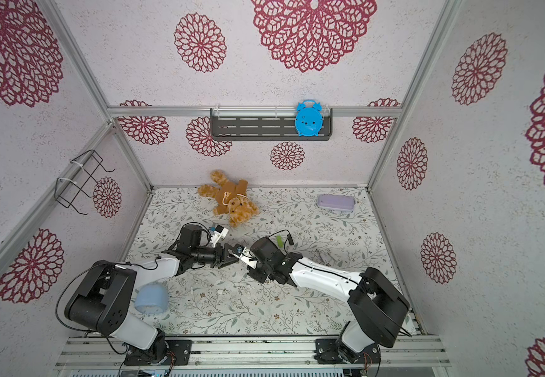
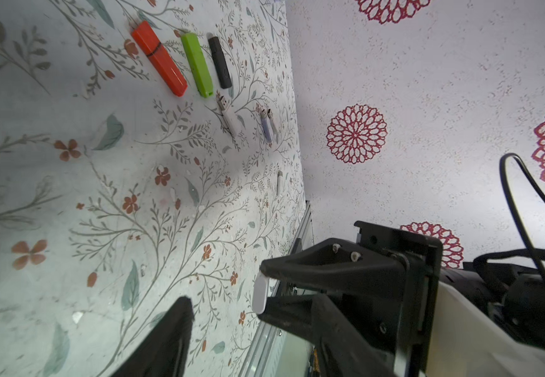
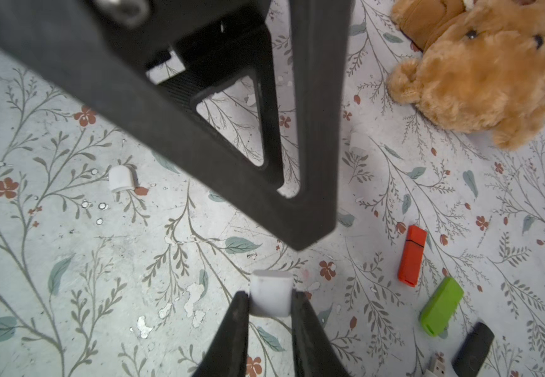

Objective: Close the usb drive cover
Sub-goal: Pick up the cover from the center of the board.

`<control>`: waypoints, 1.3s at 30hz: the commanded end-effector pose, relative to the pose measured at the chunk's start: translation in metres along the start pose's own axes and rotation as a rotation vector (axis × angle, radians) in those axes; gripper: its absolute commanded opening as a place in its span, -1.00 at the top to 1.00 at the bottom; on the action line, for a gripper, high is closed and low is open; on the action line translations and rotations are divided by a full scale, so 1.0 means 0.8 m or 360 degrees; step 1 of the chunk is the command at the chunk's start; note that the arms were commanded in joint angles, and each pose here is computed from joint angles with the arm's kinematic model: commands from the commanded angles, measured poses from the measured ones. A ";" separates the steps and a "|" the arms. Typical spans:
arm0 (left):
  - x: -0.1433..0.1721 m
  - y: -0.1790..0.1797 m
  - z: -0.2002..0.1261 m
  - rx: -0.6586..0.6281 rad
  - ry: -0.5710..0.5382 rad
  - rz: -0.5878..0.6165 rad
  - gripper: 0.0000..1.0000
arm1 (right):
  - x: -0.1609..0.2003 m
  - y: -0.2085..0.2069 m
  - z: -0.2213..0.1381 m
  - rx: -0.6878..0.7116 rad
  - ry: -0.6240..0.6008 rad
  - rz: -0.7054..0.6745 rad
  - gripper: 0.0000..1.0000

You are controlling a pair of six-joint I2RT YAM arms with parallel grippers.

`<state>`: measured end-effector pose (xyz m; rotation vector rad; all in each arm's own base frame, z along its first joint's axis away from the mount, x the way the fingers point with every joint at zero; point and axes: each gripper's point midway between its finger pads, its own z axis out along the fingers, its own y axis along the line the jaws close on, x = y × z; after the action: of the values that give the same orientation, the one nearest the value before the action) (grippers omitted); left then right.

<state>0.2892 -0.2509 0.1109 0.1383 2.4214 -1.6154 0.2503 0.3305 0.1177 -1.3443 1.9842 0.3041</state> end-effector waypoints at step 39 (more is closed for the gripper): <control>0.010 -0.025 0.018 0.0141 0.0191 0.0088 0.67 | -0.055 -0.029 -0.022 0.0150 -0.0285 0.0113 0.49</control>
<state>0.2823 -0.2671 0.1183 0.2677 2.4188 -1.7153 0.2632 0.3406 0.1344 -1.2471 1.9342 0.3242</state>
